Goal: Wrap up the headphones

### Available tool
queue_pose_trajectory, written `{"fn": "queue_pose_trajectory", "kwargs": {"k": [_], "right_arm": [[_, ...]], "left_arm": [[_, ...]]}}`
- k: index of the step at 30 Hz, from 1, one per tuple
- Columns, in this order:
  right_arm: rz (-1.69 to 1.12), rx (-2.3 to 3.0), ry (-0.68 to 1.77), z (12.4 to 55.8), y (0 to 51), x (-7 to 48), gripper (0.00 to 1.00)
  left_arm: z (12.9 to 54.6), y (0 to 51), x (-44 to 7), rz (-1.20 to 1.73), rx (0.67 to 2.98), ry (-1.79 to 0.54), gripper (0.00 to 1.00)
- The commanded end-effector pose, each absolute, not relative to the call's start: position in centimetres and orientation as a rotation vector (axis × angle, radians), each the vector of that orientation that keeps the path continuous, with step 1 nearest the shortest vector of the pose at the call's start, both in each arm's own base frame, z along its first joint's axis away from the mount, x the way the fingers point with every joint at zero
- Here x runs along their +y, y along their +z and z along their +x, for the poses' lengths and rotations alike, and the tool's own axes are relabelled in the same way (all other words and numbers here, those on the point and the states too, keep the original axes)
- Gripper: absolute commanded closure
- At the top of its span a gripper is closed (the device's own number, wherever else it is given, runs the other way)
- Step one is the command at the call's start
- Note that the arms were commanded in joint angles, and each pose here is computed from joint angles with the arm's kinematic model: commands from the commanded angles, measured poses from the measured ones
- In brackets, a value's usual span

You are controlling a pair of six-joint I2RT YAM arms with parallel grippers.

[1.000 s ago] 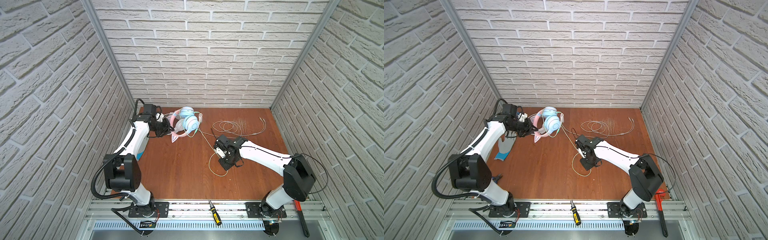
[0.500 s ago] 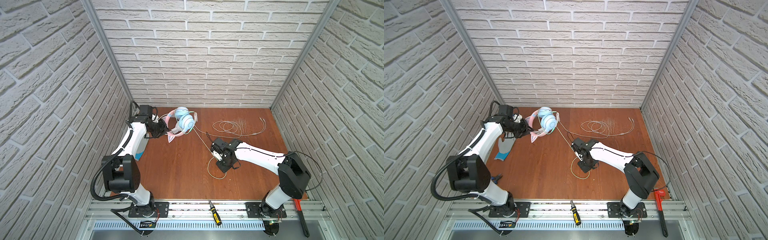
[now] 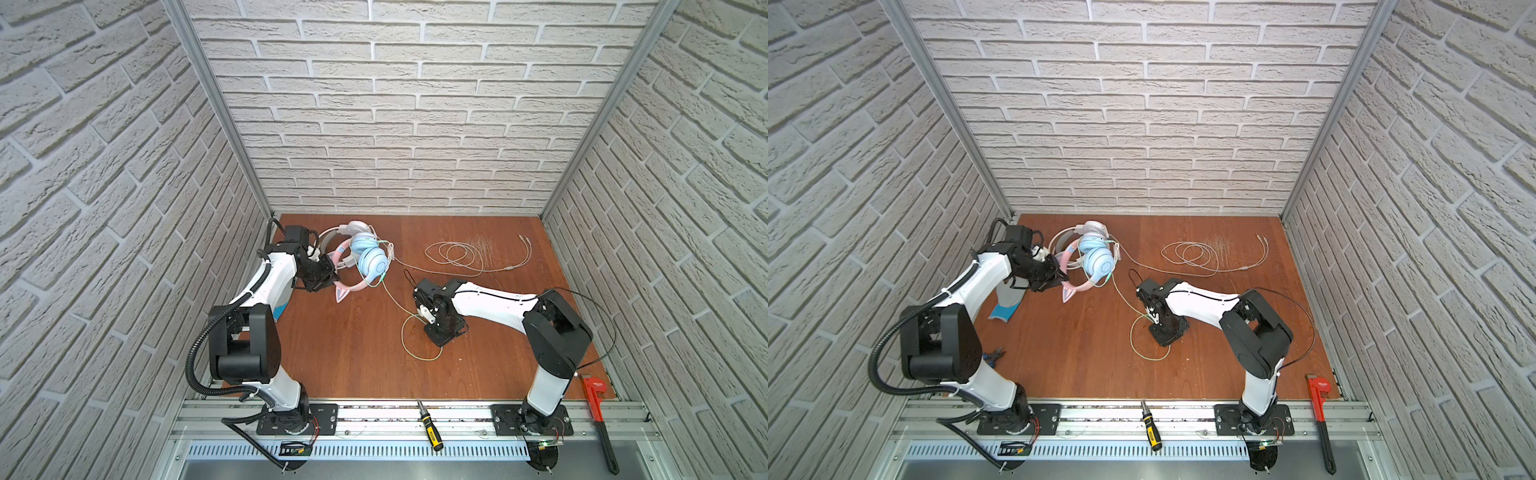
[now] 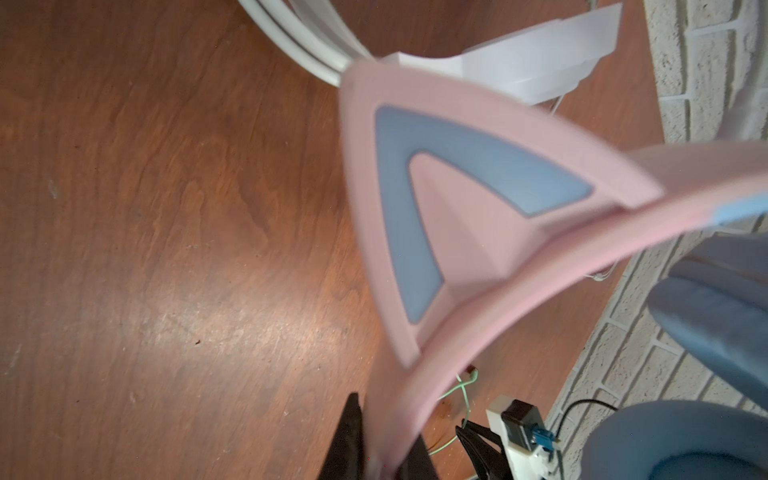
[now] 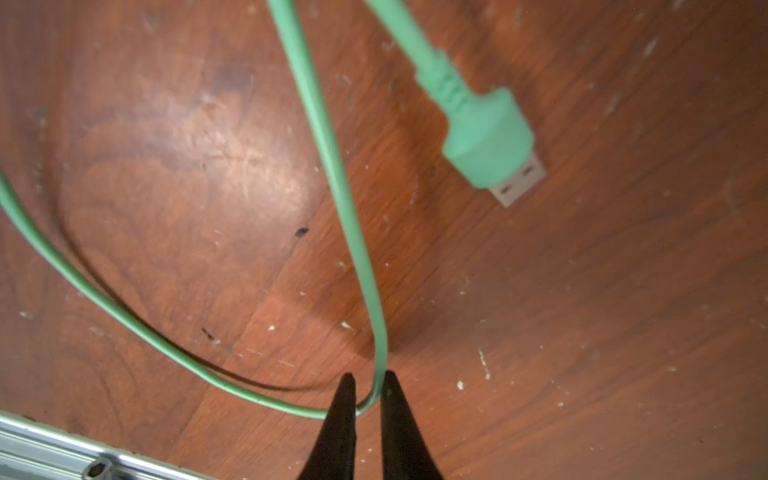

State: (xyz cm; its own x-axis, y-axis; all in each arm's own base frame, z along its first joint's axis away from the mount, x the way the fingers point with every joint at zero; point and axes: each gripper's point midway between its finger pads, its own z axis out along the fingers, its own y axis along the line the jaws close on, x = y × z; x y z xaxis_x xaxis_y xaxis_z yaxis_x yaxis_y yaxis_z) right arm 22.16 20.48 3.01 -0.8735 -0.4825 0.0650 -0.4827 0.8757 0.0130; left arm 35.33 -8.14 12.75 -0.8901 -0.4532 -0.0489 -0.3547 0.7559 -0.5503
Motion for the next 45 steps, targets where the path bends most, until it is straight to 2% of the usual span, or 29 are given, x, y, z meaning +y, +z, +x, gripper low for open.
{"fn": "queue_pose_trajectory", "kwargs": {"k": [1,4,11,19,29,45], "right_arm": [[0.744,-3.027,-0.056,22.9,4.5,21.8,0.8],[0.739,-3.053,-0.081,23.1,5.6,22.0,0.7],[0.732,-3.166,-0.185,24.0,8.8,23.1,0.57],[0.819,-3.218,-0.299,24.3,9.0,27.1,0.53],[0.953,-3.234,-0.319,24.2,6.7,32.4,0.56],[1.09,-3.098,-0.168,22.5,2.3,33.3,0.68]], "left_arm": [[35.5,12.5,-8.5,-0.563,2.767,-0.842,1.0],[35.4,11.6,-8.6,-0.564,2.786,-0.84,1.0],[35.3,10.3,-8.7,-0.564,2.807,-0.844,1.0],[35.5,10.1,-8.5,-0.572,2.813,-0.825,1.0],[35.9,9.8,-8.4,-0.577,2.823,-0.811,1.0],[35.9,9.9,-8.1,-0.582,2.829,-0.781,1.0]]}}
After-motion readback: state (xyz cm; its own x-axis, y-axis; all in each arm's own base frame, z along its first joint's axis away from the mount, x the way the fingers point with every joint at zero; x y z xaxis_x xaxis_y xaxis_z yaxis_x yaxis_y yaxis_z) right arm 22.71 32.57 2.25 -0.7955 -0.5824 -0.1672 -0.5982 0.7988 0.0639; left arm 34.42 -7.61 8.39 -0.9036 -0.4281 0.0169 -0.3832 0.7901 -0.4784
